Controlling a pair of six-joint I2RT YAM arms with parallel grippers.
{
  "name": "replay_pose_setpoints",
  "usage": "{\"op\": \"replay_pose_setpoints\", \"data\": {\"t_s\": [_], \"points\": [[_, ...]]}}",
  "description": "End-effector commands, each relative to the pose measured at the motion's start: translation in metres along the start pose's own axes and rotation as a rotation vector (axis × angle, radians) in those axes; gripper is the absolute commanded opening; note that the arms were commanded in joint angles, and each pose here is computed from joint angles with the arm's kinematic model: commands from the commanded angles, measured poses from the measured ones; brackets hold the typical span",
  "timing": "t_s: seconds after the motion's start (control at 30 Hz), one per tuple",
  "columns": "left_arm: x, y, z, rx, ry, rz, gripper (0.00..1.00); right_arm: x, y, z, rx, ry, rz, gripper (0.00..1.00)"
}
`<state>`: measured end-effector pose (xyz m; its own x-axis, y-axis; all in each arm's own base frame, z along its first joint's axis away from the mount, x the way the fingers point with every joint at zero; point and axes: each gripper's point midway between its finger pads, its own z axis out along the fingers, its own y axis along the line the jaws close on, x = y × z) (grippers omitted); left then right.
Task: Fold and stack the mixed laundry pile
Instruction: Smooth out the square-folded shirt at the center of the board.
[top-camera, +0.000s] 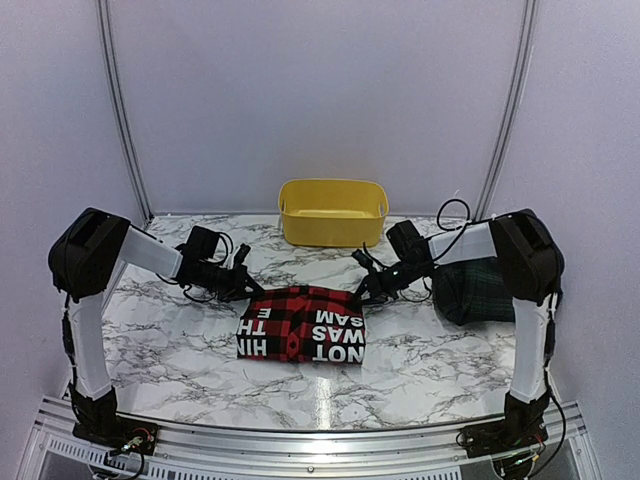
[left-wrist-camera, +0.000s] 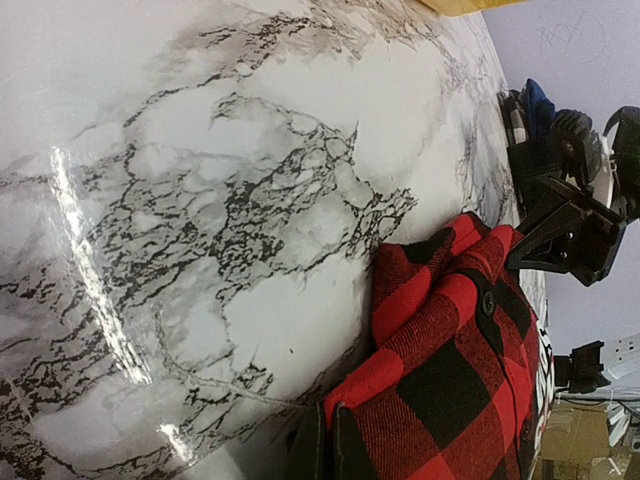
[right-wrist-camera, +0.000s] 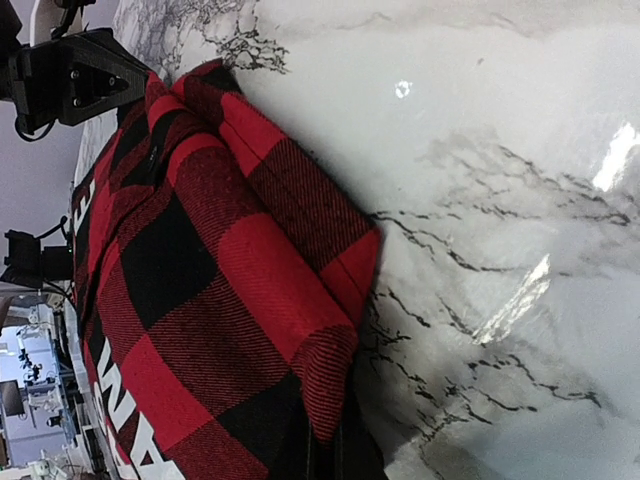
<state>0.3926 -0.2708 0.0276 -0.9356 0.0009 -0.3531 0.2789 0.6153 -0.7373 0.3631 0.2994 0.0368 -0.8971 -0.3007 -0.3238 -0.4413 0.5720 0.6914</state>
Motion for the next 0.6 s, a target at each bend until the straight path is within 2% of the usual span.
{"op": "replay_pose_setpoints", "data": {"t_s": [0.0, 0.1, 0.13, 0.17, 0.23, 0.27, 0.4, 0.53, 0.57], "points": [[-0.007, 0.033, -0.001, -0.118, -0.031, -0.022, 0.00, -0.012, -0.029, -0.008, 0.083, -0.043, 0.018, 0.00], [-0.005, 0.038, 0.001, -0.138, -0.015, -0.030, 0.01, -0.018, -0.032, -0.013, 0.100, -0.052, 0.015, 0.00], [-0.008, 0.035, -0.002, -0.144, -0.021, -0.024, 0.14, -0.020, -0.032, -0.017, 0.114, -0.055, 0.011, 0.05], [-0.013, 0.030, -0.007, -0.151, -0.034, -0.011, 0.30, -0.023, -0.029, -0.024, 0.130, -0.055, 0.007, 0.21], [-0.030, 0.013, -0.025, -0.168, -0.091, 0.043, 0.80, -0.040, -0.016, -0.046, 0.178, -0.099, -0.034, 0.44], [-0.040, 0.001, -0.037, -0.180, -0.125, 0.073, 0.97, -0.052, -0.004, -0.062, 0.199, -0.140, -0.067, 0.53], [-0.076, -0.049, -0.096, -0.249, -0.259, 0.202, 0.99, -0.099, 0.045, -0.133, 0.266, -0.318, -0.190, 0.78], [-0.104, -0.100, -0.161, -0.319, -0.406, 0.339, 0.99, -0.126, 0.098, -0.196, 0.252, -0.484, -0.298, 0.98], [-0.109, -0.111, -0.178, -0.329, -0.457, 0.345, 0.99, -0.131, 0.104, -0.211, 0.252, -0.547, -0.285, 0.99]]}}
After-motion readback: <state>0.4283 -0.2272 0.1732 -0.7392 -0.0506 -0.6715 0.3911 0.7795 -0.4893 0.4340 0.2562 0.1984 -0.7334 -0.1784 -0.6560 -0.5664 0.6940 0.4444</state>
